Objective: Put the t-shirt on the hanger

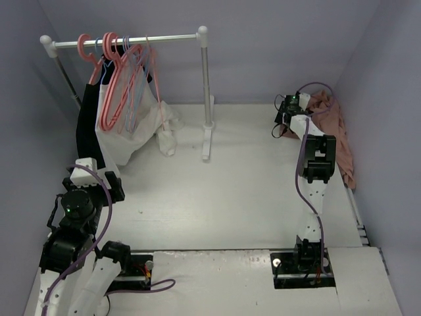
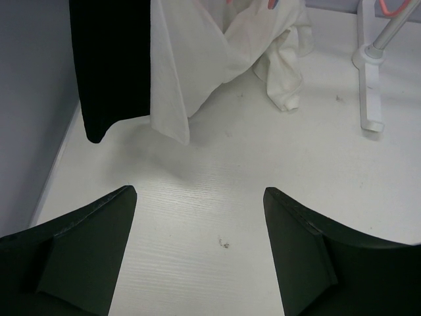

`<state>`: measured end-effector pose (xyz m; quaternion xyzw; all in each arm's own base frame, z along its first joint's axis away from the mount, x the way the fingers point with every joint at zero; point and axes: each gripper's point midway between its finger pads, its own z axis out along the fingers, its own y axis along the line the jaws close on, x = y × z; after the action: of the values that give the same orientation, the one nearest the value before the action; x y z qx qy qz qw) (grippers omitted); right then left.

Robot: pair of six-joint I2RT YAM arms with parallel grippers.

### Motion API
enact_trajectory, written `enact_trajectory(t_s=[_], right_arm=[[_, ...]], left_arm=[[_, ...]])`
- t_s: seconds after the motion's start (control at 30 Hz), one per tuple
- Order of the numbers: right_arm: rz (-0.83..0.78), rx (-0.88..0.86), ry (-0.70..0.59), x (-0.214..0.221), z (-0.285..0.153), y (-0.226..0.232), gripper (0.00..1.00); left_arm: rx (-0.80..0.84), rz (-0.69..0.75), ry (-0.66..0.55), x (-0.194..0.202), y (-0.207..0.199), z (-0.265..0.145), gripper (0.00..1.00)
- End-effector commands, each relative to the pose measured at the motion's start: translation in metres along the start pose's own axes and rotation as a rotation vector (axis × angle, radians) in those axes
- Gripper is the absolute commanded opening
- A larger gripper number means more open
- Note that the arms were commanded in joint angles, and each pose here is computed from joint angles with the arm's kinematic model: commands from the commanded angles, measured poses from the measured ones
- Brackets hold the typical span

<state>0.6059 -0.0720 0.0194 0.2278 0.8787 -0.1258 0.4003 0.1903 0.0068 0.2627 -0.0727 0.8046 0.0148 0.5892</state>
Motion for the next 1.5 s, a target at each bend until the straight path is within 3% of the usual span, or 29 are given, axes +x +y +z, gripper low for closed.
enact_trajectory(t_s=[0.0,0.17,0.23,0.43,0.53,0.63,0.73,0.8,0.83,0.93,1.1,1.23,1.47], right_arm=[[-0.064,-0.105,0.047,0.010,0.012,0.003,0.64],[-0.069,-0.233,0.115,0.027,0.020,0.006,0.11],[-0.069,-0.323,0.137,0.029,0.013,0.015,0.00],[-0.147,-0.395,-0.056,-0.056,-0.063,0.037,0.00],[-0.166,-0.452,-0.298,-0.150,-0.166,0.050,0.00],[-0.157,-0.544,-0.485,-0.209,-0.266,0.055,0.00],[-0.160,-0.619,-0.564,-0.220,-0.330,0.062,0.00],[-0.148,-0.704,-0.625,-0.217,-0.399,0.062,0.00],[-0.165,-0.732,-0.589,-0.200,-0.396,0.073,0.00],[-0.184,-0.869,-0.569,-0.153,-0.458,0.086,0.00],[-0.266,-1.045,-0.414,-0.027,-0.511,0.130,0.00],[-0.397,-1.200,-0.202,0.128,-0.550,0.167,0.00],[-0.601,-1.234,0.001,0.273,-0.562,0.156,0.03]], left_arm=[[0.014,-0.004,-0.039,-0.015,-0.006,0.007,0.74],[0.022,-0.005,-0.042,-0.015,-0.007,0.006,0.74],[0.027,-0.005,-0.043,-0.015,-0.008,0.006,0.74],[0.045,-0.007,-0.058,-0.018,-0.010,0.004,0.74],[0.044,-0.010,-0.069,-0.018,-0.009,0.001,0.74],[0.046,-0.015,-0.082,-0.020,-0.008,-0.003,0.74],[0.048,-0.020,-0.096,-0.021,-0.007,-0.006,0.74],[0.054,-0.026,-0.110,-0.023,-0.007,-0.009,0.74],[0.054,-0.027,-0.114,-0.023,-0.007,-0.010,0.74],[0.055,-0.036,-0.125,-0.024,-0.006,-0.013,0.74],[0.108,-0.088,-0.133,-0.028,-0.016,-0.018,0.74],[0.155,-0.152,-0.087,-0.026,-0.026,-0.023,0.74],[0.185,-0.319,0.033,-0.003,-0.041,-0.021,0.74]])
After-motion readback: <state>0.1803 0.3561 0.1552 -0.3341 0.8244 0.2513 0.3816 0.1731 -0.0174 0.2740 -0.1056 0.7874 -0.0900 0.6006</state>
